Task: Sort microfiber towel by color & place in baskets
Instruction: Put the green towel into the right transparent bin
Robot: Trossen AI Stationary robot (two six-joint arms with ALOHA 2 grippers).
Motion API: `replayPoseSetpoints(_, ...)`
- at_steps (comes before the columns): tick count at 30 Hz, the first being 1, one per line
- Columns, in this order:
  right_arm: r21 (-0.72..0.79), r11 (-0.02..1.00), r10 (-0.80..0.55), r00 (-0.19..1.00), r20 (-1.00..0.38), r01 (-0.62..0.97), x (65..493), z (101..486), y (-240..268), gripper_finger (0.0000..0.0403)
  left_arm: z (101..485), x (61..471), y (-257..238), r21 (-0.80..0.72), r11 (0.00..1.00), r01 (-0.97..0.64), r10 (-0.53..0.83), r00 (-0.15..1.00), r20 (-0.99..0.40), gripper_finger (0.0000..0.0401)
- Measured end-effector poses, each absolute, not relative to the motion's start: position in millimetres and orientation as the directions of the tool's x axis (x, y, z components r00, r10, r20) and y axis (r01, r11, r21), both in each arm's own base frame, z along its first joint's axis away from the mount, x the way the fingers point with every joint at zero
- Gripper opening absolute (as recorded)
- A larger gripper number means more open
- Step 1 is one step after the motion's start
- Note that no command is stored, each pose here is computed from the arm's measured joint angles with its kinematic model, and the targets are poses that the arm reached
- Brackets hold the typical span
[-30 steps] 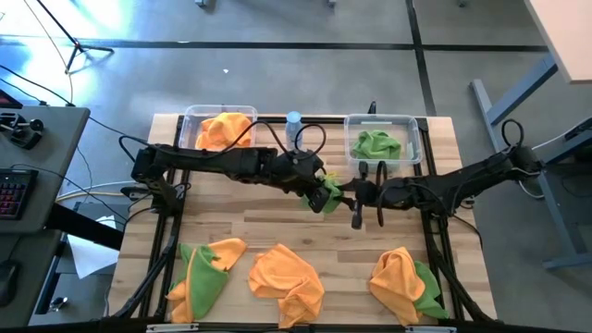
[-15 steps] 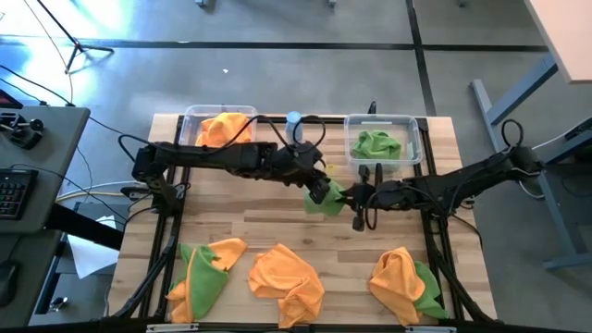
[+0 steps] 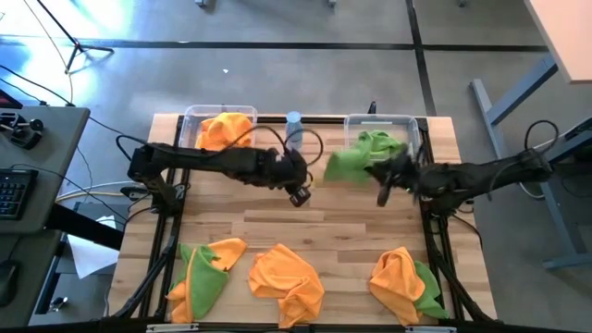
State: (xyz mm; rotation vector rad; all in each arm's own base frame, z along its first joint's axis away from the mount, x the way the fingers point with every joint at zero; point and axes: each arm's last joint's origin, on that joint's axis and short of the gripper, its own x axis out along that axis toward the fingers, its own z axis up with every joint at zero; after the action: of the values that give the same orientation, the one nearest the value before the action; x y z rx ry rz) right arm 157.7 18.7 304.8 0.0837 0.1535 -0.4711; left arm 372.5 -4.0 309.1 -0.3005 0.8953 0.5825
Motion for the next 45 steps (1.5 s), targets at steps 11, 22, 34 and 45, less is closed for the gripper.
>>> replayPoseSetpoints(11,0.126,0.71,-0.668,0.72,-0.188,0.692,120,334,-10,0.0003,265,336,-12,-0.045,0.842,-0.537,0.315,0.559,-0.767,0.009)
replayPoseSetpoints(22,0.048,0.452,-0.767,0.416,-0.488,0.891,141,333,-45,0.0003,274,269,8,-0.103,0.868,-0.486,0.31,0.692,-0.652,0.0089)
replayPoseSetpoints(34,0.105,0.26,-0.538,0.234,-0.81,0.96,173,285,-102,0.0003,295,219,20,-0.071,0.921,-0.383,0.279,0.777,-0.564,0.0089)
replayPoseSetpoints(45,0.124,0.084,-0.349,0.146,-0.926,0.989,179,247,-151,0.0012,280,179,26,-0.108,0.924,-0.366,0.253,0.799,-0.546,0.0089)
